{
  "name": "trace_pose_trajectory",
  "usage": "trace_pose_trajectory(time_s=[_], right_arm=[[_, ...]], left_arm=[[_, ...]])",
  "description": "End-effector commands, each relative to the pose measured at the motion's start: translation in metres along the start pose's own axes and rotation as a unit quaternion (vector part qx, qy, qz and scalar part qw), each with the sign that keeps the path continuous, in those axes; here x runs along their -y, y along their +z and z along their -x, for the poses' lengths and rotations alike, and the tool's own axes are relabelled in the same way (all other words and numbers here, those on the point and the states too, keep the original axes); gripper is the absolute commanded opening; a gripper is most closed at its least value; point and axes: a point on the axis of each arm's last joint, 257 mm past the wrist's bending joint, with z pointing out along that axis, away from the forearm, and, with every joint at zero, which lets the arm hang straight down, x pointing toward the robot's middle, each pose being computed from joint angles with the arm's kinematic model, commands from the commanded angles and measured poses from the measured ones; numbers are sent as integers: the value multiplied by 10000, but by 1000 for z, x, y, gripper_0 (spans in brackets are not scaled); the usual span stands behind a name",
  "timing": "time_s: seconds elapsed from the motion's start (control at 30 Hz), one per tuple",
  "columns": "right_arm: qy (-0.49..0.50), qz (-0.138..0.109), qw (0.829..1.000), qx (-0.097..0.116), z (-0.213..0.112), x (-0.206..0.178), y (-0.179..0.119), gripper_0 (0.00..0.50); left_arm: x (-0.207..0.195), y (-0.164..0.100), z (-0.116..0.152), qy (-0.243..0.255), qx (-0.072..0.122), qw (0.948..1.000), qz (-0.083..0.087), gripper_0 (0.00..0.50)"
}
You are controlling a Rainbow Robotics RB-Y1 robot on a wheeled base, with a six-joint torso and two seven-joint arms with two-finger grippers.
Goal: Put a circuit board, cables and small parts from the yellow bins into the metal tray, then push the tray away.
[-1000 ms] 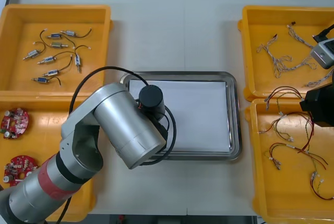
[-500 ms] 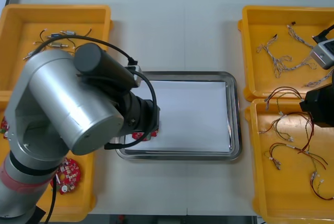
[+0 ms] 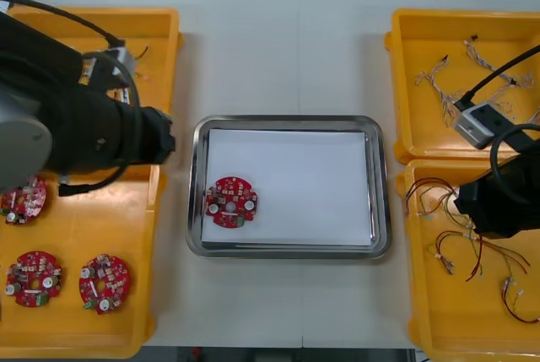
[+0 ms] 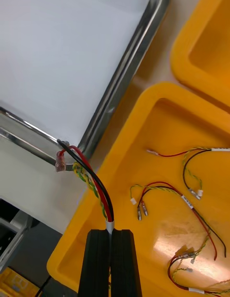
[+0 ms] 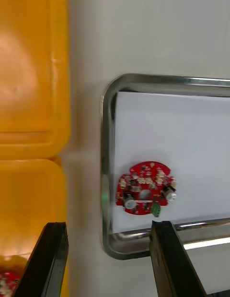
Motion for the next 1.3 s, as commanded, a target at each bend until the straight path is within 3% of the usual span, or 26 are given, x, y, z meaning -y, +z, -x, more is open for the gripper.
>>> trace_pose_trajectory(time_s=[0.03,0.23,0.37,0.57,0.7,0.87,1.0,1.13,1.2,1.27,1.3], right_arm=[[-682,-62,9976,-69,6,-18,-1,0],[-1223,-85,9923,-155,15,-37,8,0],[-1562,-131,9873,-241,18,-47,15,0],[-2062,-95,9784,-111,34,-72,27,0],[-2302,-17,9731,-45,45,-86,38,0],[-2517,64,9678,-4,65,-102,50,0],[-2620,53,9651,39,76,-108,58,0],[-2725,-14,9621,92,88,-110,72,0],[-2790,-63,9602,127,94,-109,80,0],[-2903,-97,9568,143,98,-111,87,0],[-2903,-97,9568,143,98,-111,87,0]], left_arm=[[-45,-30,22,879,258,9951,383,500],[-92,-39,32,1244,152,9893,752,500],[-116,-38,36,1404,10,9861,884,500],[-156,-32,41,1711,-280,9788,1091,500],[-178,-27,50,2029,-461,9708,1194,500],[-190,-21,71,2378,-542,9636,1095,500],[-195,-16,84,2519,-544,9610,1005,500],[-196,-7,103,2807,-543,9546,836,500],[-197,-5,115,3032,-506,9484,781,500],[-199,-4,127,3332,-487,9385,761,500],[-199,-4,127,3332,-487,9385,761,500]])
